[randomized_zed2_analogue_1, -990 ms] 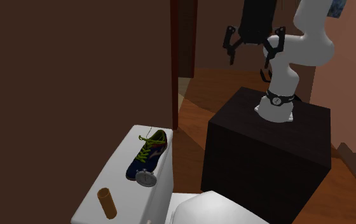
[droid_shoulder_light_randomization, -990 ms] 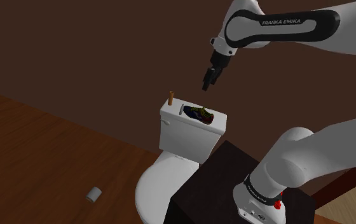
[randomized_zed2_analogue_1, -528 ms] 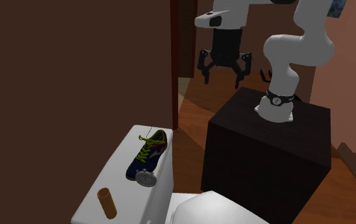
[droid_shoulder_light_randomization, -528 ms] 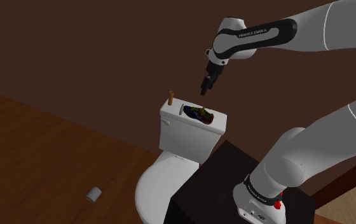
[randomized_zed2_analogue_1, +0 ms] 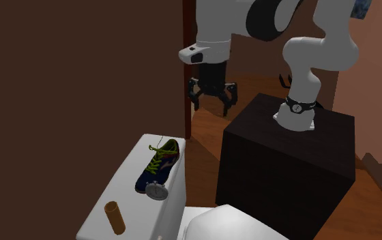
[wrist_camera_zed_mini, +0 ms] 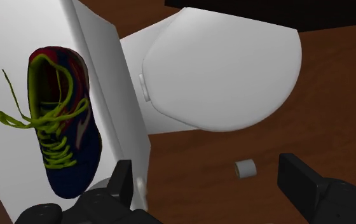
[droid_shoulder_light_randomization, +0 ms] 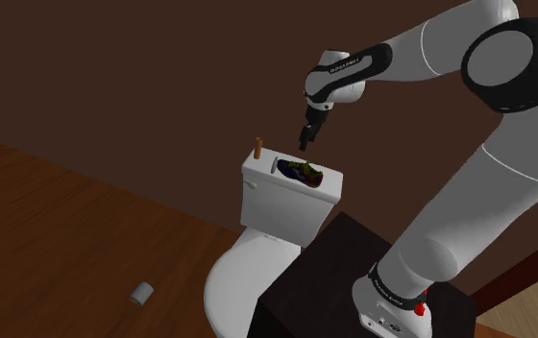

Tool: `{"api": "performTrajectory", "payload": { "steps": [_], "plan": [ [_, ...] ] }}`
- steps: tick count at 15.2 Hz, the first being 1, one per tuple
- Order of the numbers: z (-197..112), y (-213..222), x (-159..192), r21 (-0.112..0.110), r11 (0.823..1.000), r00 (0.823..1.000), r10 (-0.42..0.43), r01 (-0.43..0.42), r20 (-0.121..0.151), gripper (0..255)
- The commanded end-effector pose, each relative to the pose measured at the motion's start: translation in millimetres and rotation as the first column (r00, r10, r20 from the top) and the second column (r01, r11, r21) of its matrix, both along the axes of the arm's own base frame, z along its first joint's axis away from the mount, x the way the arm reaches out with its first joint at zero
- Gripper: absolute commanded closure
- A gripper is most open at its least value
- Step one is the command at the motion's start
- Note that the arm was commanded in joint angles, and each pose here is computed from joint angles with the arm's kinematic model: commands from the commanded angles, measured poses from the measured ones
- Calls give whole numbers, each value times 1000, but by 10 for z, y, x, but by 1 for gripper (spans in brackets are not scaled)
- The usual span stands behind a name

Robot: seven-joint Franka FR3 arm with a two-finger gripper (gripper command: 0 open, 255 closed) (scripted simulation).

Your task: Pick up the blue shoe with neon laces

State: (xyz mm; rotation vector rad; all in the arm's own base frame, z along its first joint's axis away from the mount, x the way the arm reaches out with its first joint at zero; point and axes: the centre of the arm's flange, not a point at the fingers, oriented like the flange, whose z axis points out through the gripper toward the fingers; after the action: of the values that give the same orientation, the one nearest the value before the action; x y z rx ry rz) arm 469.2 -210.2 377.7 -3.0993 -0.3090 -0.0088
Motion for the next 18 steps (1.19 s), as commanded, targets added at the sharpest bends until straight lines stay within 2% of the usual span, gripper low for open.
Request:
{"api": "performTrajectory", "payload": {
  "steps": [1,18],
  "plan": [
    [-176,-189,89,-5,1000,1000,7,-7,-11,0],
    [-1744,-1562,976,-35,998,994,52,-56,-100,0]
  ]
}}
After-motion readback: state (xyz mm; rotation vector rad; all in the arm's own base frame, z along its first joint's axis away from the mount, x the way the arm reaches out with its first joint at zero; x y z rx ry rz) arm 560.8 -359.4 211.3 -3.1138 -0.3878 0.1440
